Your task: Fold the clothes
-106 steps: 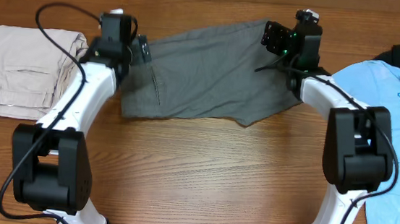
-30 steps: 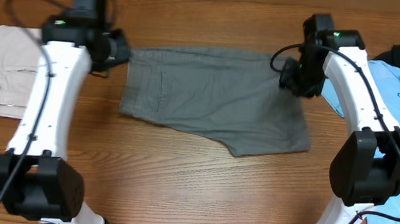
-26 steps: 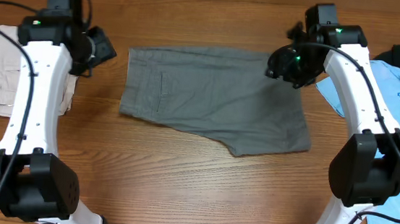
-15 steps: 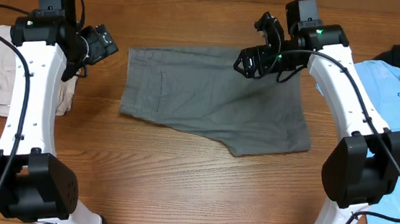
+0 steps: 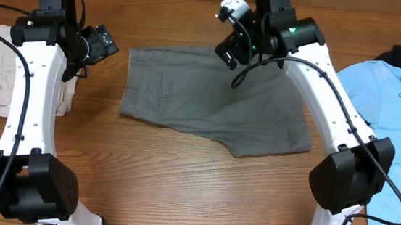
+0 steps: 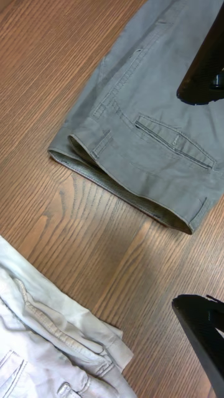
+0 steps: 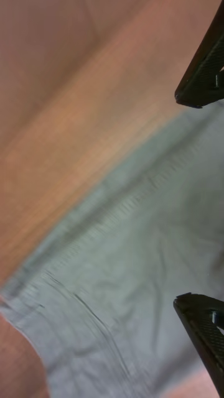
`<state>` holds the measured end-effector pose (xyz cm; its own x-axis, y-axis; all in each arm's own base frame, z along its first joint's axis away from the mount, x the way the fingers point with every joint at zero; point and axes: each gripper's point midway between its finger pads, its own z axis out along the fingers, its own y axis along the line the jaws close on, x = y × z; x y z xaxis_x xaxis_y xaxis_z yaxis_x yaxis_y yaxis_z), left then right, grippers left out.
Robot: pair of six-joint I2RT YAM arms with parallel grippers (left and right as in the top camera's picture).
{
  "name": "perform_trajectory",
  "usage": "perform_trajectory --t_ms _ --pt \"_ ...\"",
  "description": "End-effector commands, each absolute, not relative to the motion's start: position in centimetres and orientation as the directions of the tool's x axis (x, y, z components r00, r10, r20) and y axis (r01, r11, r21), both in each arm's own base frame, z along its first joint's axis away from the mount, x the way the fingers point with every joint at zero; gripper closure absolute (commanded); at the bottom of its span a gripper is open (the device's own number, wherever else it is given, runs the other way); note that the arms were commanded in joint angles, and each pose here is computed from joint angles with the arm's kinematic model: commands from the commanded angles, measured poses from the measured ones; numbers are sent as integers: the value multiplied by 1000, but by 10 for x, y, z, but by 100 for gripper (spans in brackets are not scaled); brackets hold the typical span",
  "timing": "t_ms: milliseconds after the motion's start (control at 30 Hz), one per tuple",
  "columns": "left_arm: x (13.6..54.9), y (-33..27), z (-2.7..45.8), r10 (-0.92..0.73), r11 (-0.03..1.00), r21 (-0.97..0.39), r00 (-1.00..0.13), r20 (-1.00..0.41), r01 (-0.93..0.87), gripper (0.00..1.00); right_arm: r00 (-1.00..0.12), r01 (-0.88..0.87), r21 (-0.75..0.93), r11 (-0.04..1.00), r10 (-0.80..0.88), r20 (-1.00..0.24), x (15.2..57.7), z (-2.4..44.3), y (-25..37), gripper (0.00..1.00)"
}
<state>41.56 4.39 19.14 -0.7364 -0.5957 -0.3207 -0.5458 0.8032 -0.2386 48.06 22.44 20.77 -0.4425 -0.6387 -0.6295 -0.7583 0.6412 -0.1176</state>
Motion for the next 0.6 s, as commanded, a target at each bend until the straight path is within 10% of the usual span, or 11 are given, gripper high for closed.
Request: perform_trajectory --t_ms 0,200,567 --pt "417 44 195 -605 797 -242 -726 -328 -554 0 -406 -737 -213 641 -672 -619 500 207 216 1" --pt "417 44 195 -605 797 -242 -726 -328 -554 0 -311 -835 -200 513 -739 -597 516 145 239 34" --pt "417 44 195 -604 797 -242 -726 -328 -554 0 -283 -872 -197 448 -789 -545 531 66 247 33"
